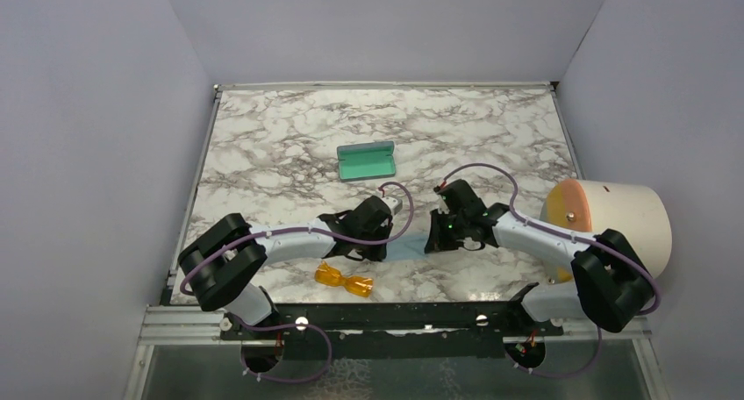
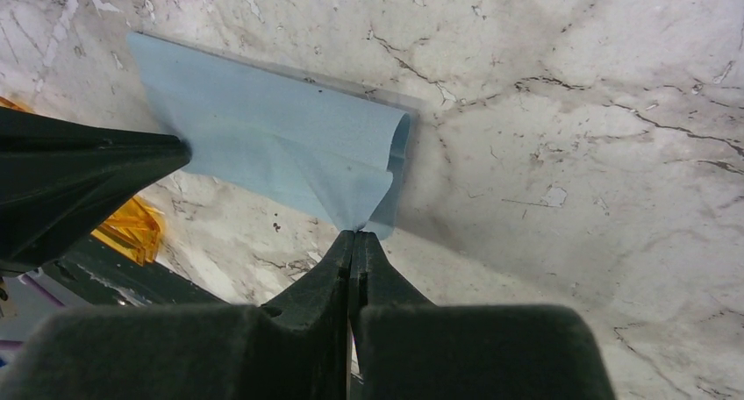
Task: Organize the sunglasses
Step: Fold the glasses cleaning cloth at the center of the board.
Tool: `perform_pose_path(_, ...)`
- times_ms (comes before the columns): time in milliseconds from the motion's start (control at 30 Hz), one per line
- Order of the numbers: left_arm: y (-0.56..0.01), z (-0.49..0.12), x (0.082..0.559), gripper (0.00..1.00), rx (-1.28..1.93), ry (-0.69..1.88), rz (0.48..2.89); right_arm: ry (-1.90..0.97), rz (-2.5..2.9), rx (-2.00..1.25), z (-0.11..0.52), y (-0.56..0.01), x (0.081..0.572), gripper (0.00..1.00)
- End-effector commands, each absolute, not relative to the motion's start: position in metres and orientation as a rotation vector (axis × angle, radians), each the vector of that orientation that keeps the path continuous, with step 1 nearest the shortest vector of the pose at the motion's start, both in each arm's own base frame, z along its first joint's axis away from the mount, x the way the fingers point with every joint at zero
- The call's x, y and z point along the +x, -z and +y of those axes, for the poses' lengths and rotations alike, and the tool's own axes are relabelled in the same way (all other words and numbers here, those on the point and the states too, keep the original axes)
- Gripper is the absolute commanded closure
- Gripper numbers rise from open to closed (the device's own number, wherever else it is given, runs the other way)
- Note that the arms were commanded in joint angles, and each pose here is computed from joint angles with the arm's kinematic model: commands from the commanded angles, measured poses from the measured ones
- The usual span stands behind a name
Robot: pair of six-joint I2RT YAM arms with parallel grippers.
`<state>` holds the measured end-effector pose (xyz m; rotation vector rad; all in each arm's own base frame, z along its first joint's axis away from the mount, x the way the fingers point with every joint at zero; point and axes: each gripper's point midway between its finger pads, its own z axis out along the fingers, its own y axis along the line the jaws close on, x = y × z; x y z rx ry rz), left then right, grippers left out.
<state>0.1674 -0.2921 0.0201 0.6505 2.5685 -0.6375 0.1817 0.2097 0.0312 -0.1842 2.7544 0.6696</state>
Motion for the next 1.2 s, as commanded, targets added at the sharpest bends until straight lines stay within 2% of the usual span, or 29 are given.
perform_pose_path(0, -0.025, -0.289, 0.172, 1.0, 0.667, 0.584, 2.555, -0.691, 2.753, -0.188, 0.212, -0.033, 0.176, 0.99)
perform_pose_path(600, -0.031, -0.284, 0.176, 1.0, 0.689, 0.533, 2.541, -0.657, 2.781, -0.184, 0.208, -0.018, 0.168, 0.99)
perform_pose_path(900, -0.029, -0.288, 0.176, 1.0, 0.693, 0.551, 2.545, -0.659, 2.764, -0.185, 0.213, -0.016, 0.175, 0.97)
perform_pose_path(1167, -0.028, -0.287, 0.174, 1.0, 0.702, 0.554, 2.546, -0.656, 2.742, -0.183, 0.218, -0.019, 0.183, 0.99)
